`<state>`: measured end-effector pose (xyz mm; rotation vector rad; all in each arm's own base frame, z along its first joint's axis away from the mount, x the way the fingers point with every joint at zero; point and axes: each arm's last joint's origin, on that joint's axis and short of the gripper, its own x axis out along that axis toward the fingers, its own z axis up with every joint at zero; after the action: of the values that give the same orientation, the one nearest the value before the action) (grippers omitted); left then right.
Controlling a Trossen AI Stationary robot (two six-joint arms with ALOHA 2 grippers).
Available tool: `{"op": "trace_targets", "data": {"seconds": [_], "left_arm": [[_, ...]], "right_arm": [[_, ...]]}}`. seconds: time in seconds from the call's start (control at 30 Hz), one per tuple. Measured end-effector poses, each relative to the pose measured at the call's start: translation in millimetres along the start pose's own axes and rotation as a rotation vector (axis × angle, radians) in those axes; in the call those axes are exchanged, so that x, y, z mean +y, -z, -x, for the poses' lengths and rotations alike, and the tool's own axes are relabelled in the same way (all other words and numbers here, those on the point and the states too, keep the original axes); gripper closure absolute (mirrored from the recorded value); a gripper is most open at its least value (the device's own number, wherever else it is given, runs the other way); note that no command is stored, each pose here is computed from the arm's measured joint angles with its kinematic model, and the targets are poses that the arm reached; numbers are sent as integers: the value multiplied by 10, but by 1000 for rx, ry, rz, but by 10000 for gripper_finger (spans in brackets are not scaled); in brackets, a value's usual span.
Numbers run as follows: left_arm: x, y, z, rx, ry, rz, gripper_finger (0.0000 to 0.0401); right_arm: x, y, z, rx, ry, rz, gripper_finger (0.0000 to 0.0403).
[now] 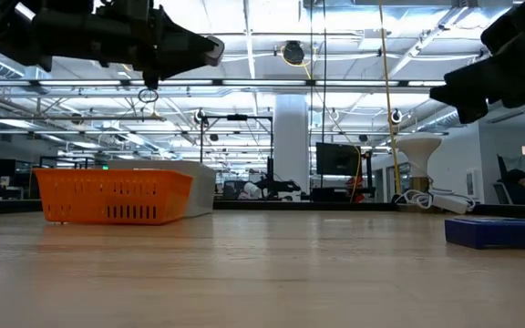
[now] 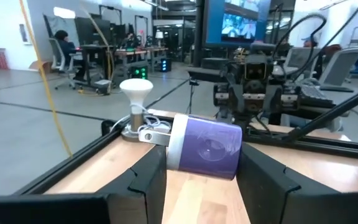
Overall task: Pick & Place Office items
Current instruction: Put the violet charger adapter into the gray bin
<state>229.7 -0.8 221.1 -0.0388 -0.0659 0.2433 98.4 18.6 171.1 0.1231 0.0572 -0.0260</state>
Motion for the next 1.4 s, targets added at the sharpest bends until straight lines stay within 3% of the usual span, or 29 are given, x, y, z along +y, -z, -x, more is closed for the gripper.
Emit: {"op": "trace_targets", "data": {"seconds": [0.47, 0.87, 1.4], "left_arm": [[18, 15, 0, 14, -52, 5, 240], [165, 189, 17, 161, -338, 57, 235], [518, 425, 62, 332, -594, 203, 234]], "right_arm": [[-221, 14, 39, 0, 190, 21, 239], [-256, 43, 22, 29, 230, -8, 238], [-260, 82, -9, 77, 237, -10, 238]]}}
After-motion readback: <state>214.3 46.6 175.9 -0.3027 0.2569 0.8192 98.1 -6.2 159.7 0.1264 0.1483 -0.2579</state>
